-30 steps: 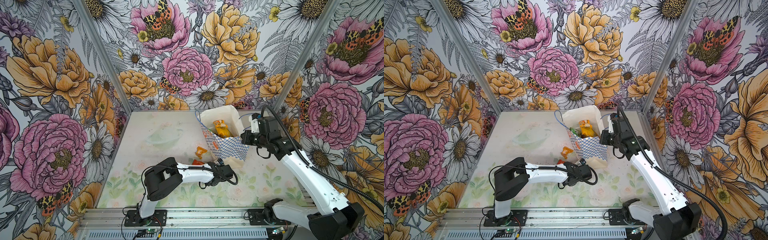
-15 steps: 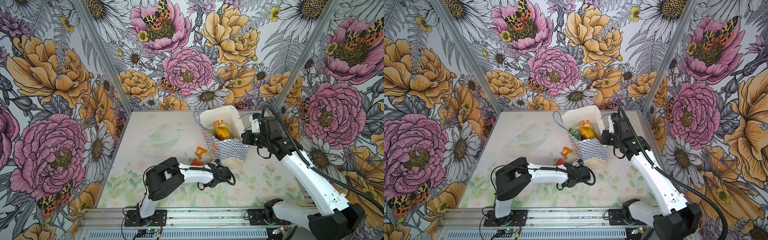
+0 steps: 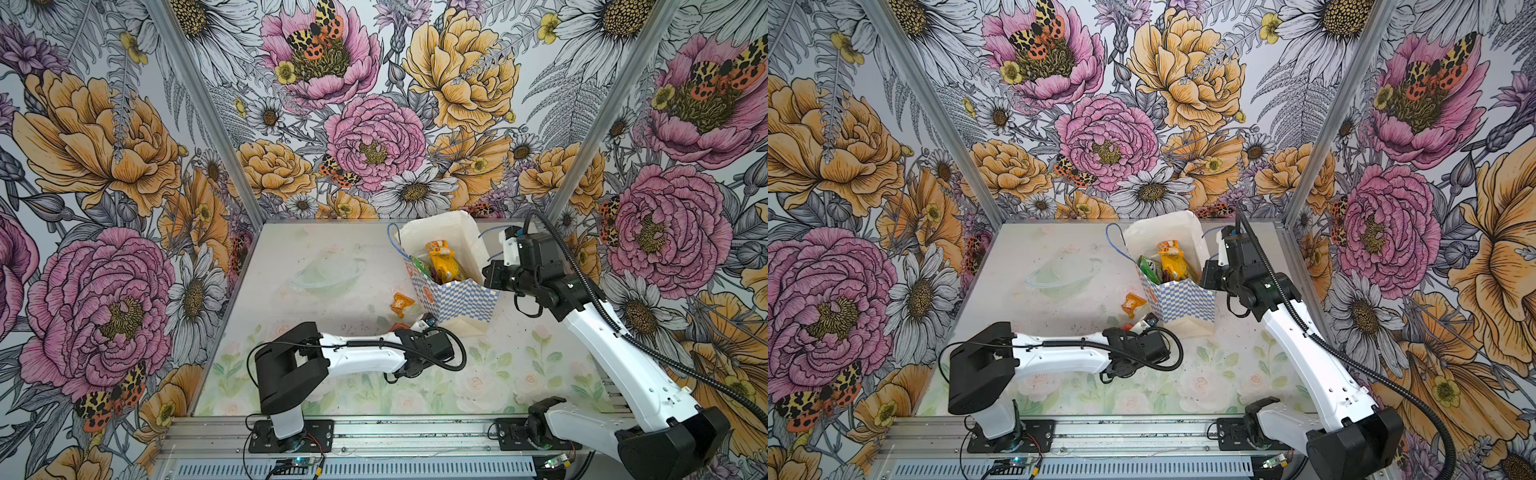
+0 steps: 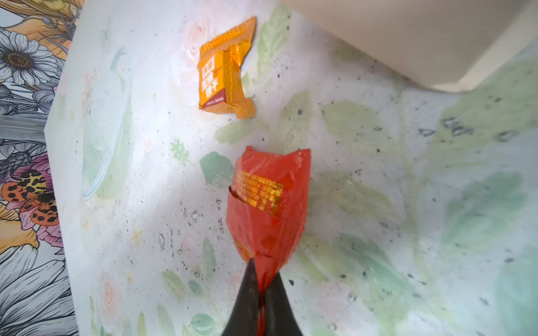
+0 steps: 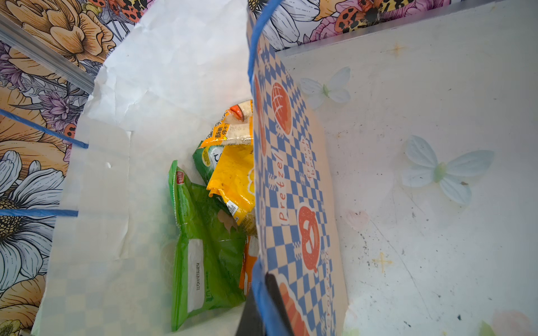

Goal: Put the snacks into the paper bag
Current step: 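Close the left gripper on the red candy packet and lift it, then carry the red candy packet with the left gripper over the paper bag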

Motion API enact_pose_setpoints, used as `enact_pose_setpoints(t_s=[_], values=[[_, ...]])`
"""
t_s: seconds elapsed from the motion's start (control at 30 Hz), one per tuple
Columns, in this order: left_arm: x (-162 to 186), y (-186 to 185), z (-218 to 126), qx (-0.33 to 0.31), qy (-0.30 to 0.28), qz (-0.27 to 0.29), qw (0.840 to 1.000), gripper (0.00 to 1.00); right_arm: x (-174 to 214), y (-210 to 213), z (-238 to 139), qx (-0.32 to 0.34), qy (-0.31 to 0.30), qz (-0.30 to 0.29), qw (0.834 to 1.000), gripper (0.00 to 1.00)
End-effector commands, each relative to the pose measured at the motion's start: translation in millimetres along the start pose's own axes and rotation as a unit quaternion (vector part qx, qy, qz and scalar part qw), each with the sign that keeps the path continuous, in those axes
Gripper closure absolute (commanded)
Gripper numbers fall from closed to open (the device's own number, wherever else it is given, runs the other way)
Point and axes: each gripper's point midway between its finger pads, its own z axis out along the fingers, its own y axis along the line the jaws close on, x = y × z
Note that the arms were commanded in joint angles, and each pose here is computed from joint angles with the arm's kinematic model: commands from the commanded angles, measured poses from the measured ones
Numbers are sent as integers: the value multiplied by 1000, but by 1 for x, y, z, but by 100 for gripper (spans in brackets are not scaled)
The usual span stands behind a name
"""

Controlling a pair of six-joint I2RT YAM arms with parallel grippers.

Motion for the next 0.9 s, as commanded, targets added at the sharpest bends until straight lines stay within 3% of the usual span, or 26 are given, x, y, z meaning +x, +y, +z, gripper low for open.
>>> enact_pose_setpoints(t_s=[0.0,0.6,0.87], values=[[-13,2,-16,29,-45,-46,997,99,-15,8,-14,-18,-38,-10,999,100],[-45,55,-103,120,-191,-152,962,100,-14,8,-13,-19,-36,-9,999,100],[-83,87,-167,168,-270,-186,930,100,-15,9,-14,-22,-37,-7,999,100]])
